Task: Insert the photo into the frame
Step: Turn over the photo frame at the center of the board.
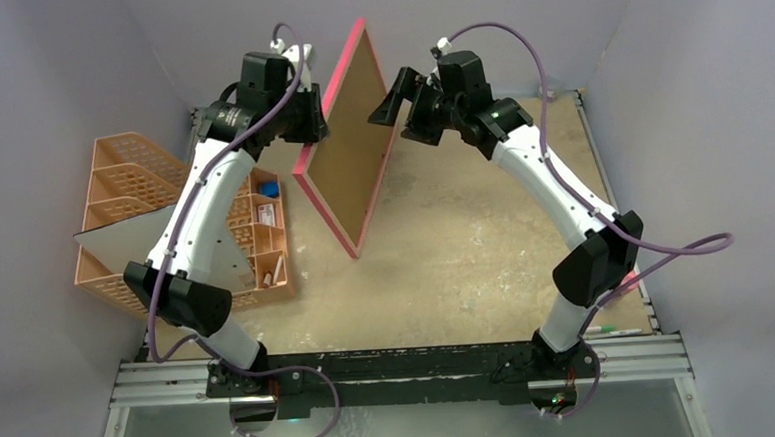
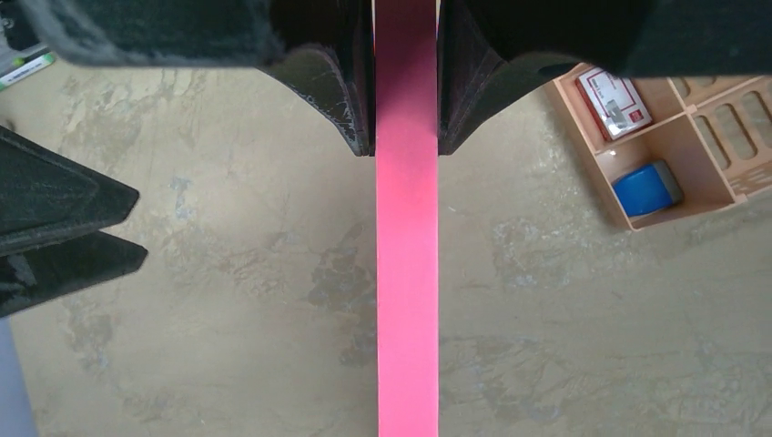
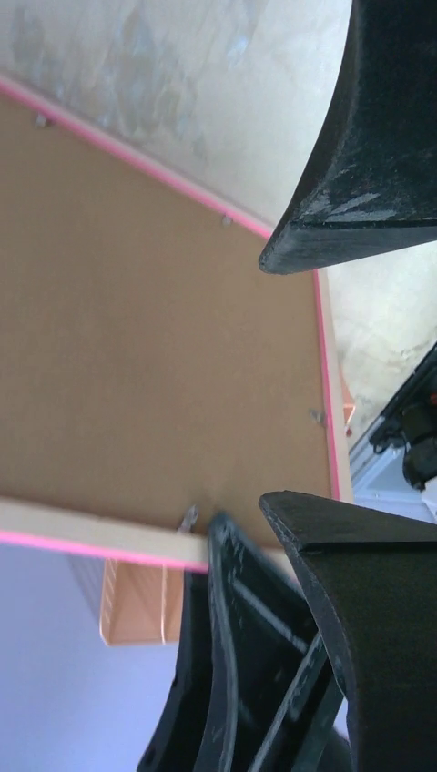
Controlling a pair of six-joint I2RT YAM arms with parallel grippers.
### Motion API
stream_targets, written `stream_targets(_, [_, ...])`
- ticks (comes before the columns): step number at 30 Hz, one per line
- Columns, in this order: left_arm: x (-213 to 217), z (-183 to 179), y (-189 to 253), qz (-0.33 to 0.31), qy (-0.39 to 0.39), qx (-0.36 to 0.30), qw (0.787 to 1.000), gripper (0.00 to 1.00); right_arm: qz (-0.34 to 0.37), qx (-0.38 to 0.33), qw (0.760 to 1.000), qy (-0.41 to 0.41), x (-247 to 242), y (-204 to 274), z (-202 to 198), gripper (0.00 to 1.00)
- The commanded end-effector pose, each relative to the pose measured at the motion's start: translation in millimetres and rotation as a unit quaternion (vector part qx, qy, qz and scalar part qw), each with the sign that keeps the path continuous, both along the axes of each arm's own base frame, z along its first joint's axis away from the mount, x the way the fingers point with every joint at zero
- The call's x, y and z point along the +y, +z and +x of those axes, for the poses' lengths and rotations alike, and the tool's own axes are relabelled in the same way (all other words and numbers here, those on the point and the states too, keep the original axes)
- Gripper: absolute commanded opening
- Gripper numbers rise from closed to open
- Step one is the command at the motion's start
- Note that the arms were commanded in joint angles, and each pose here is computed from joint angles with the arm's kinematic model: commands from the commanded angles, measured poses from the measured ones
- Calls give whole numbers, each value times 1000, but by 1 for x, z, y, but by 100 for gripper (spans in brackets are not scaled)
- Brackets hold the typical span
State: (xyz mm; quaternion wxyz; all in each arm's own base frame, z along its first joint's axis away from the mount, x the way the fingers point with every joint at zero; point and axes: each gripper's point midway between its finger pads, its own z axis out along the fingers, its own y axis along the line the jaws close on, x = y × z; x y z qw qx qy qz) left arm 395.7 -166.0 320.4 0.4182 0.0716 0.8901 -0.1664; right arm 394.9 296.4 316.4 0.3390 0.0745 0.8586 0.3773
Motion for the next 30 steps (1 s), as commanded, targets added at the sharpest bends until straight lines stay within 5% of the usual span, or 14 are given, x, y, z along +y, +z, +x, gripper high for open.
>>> stream_targets(1, [-3,2,33,62,-9,-59,996,0,86,-28,995,42,28,42,8,92])
stream_targets(11, [-30,-2,30,80,-38,-56,995,1,83,-28,996,-19,33,44,52,99])
stream_targets(21, [-49,-10,25,60,-73,-52,994,15,81,-25,996,-31,39,40,69,99])
stream_targets(30, [-82,-33,46,-16,-168,-78,983,54,52,-8,998,-41,32,25,70,97])
